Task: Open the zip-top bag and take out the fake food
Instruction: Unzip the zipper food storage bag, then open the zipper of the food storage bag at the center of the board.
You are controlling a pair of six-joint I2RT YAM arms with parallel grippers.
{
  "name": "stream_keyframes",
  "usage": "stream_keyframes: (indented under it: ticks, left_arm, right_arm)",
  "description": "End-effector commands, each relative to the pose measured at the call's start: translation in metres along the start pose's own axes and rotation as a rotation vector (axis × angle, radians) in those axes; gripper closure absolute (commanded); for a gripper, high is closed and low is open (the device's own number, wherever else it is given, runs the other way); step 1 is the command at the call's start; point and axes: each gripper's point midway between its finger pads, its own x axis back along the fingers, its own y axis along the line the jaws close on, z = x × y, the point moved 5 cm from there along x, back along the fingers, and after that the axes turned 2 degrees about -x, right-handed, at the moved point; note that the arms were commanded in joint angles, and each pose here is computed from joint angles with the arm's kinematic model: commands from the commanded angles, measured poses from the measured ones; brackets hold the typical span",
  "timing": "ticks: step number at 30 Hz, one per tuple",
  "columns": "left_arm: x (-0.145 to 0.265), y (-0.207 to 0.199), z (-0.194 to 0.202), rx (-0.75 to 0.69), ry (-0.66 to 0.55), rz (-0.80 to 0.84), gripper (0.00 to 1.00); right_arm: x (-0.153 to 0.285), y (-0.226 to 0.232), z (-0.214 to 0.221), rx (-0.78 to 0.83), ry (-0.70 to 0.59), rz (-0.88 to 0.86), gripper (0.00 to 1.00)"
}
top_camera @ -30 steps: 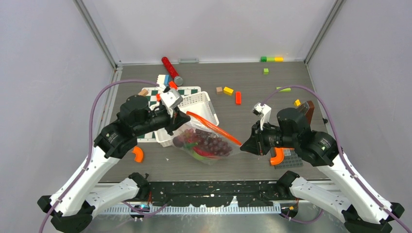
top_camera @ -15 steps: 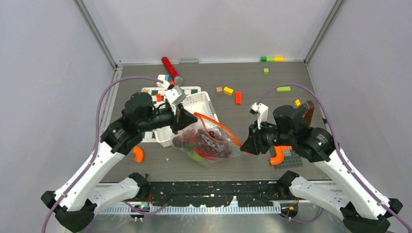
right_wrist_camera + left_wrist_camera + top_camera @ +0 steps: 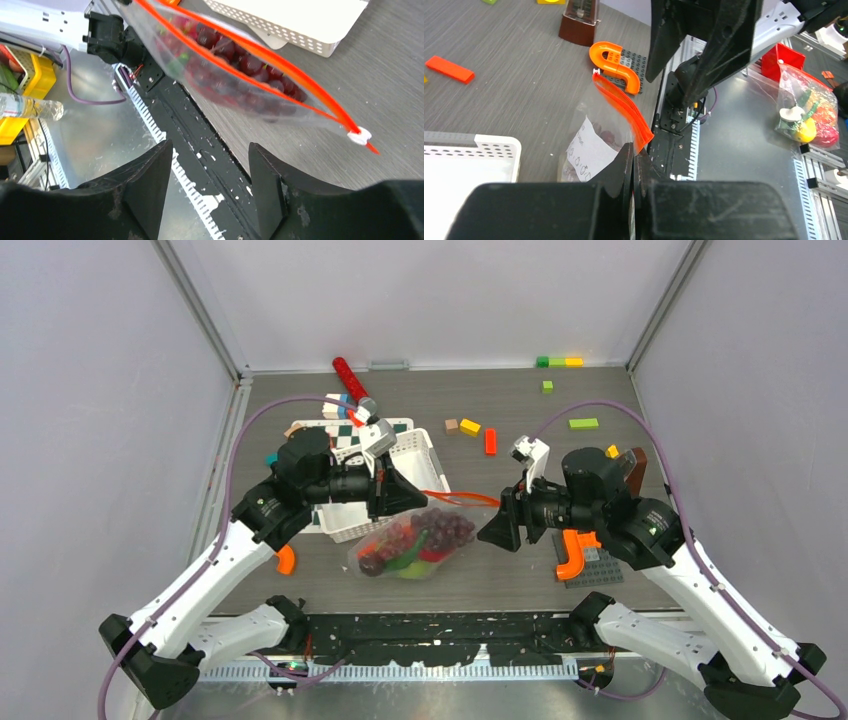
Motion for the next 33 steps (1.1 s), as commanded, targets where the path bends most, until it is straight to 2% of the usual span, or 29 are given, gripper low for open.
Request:
stream_keyframes:
  ticks: [1, 10, 21, 33]
  left_arm:
    - [0.005, -0.019, -0.025, -0.093, -0.103, 0.103, 1.00]
    - [0.002, -0.019, -0.021, -0.080, -0.091, 0.127, 1.00]
    - [0.000, -0.020, -0.019, -0.068, -0.093, 0.148, 1.00]
    - [0.000, -0.022, -0.018, -0.067, -0.091, 0.161, 1.00]
  right_arm:
    - [0.002, 0.003, -0.025, 0.033, -0.121, 0.014, 0.39]
    - [0.008, -0.001, -0.040, 0.083, -0.191, 0.073, 0.43]
    - [-0.018, -0.005, -0.022, 0.081, -0.063, -0.008, 0.43]
    - [-0.027, -0.013, -0.029, 0.097, -0.076, 0.035, 0.45]
